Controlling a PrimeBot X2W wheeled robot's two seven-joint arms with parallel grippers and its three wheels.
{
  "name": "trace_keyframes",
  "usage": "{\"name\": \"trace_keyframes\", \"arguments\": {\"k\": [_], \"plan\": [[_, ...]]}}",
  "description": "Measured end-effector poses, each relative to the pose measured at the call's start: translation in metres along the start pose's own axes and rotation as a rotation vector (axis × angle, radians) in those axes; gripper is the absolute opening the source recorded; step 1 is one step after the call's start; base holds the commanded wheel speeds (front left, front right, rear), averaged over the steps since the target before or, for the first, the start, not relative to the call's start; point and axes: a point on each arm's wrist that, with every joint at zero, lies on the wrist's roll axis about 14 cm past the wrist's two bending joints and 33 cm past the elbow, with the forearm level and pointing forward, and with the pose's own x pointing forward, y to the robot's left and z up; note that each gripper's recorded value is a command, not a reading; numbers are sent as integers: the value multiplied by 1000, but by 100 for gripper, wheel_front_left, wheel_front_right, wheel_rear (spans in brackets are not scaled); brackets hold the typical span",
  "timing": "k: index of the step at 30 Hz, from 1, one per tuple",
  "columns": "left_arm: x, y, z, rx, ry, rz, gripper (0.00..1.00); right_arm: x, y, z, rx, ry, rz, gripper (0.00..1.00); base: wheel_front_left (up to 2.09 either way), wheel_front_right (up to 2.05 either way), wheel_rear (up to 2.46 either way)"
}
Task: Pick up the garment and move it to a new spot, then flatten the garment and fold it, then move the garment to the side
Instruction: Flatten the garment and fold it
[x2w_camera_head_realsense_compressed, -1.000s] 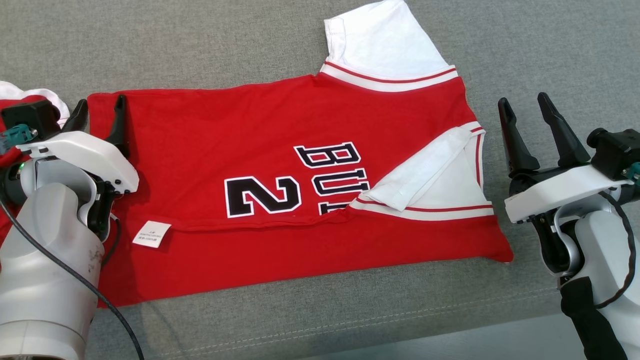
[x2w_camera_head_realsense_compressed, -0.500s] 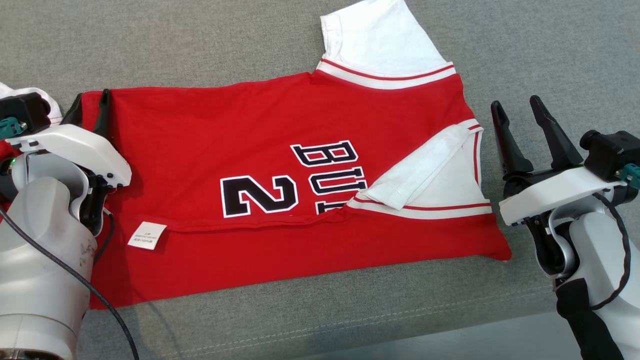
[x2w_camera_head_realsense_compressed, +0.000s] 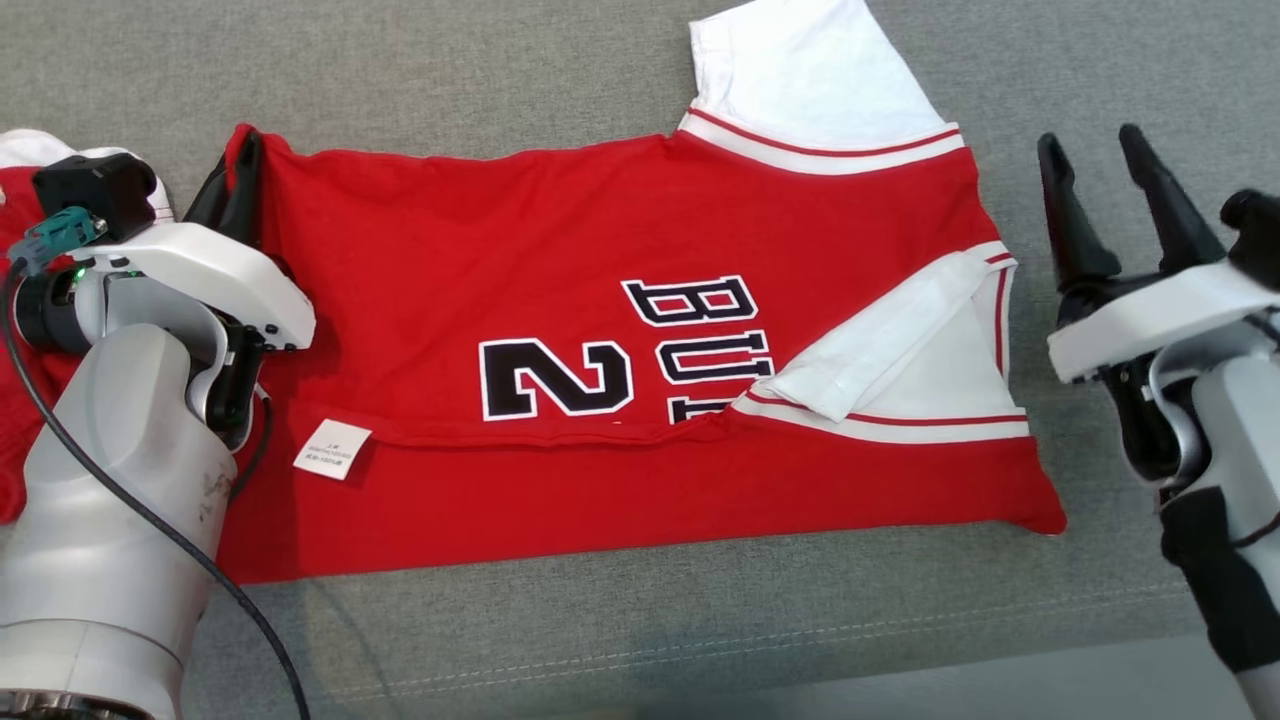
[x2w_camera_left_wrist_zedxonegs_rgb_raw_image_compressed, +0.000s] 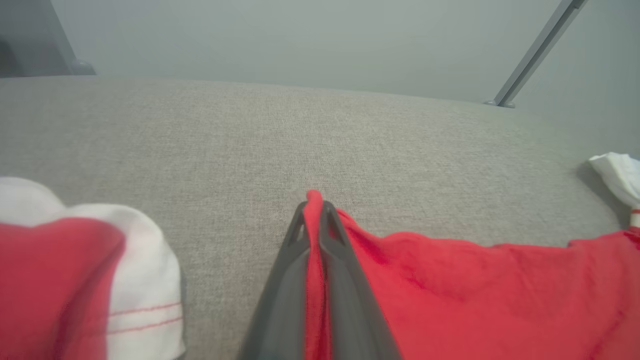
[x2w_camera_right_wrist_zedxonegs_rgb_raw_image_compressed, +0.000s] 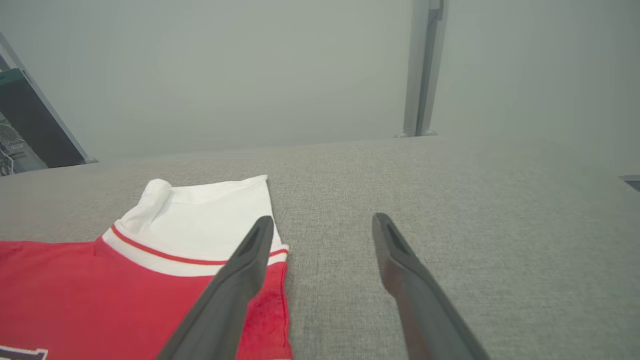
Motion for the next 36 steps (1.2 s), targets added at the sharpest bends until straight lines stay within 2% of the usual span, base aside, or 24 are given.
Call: {"name": "trace_keyframes", "arguments": {"k": [10, 20, 28, 31, 34, 35, 36], "plan": [[-4, -6, 12, -28, -77, -28, 0, 75, 21, 18, -66, 55, 95, 100, 0, 0, 0], [-8, -3, -2, -36, -74, -28, 0, 119, 38, -9, -70, 158, 140, 100, 0, 0, 0], [-7, 0, -4, -37, -91, -28, 0, 138, 54, -41, -64, 236, 178, 100, 0, 0, 0], [-6, 1, -4, -36, -93, -30, 0, 144, 57, -45, -82, 257, 187, 96, 0, 0, 0], [-3, 2, -2, -33, -100, -30, 0, 151, 58, -46, -92, 269, 192, 87, 0, 0, 0], [-2, 3, -2, -32, -102, -30, 0, 152, 58, -48, -92, 274, 191, 83, 0, 0, 0], [-2, 3, -2, -33, -102, -30, 0, 153, 58, -49, -90, 277, 190, 73, 0, 0, 0]]}}
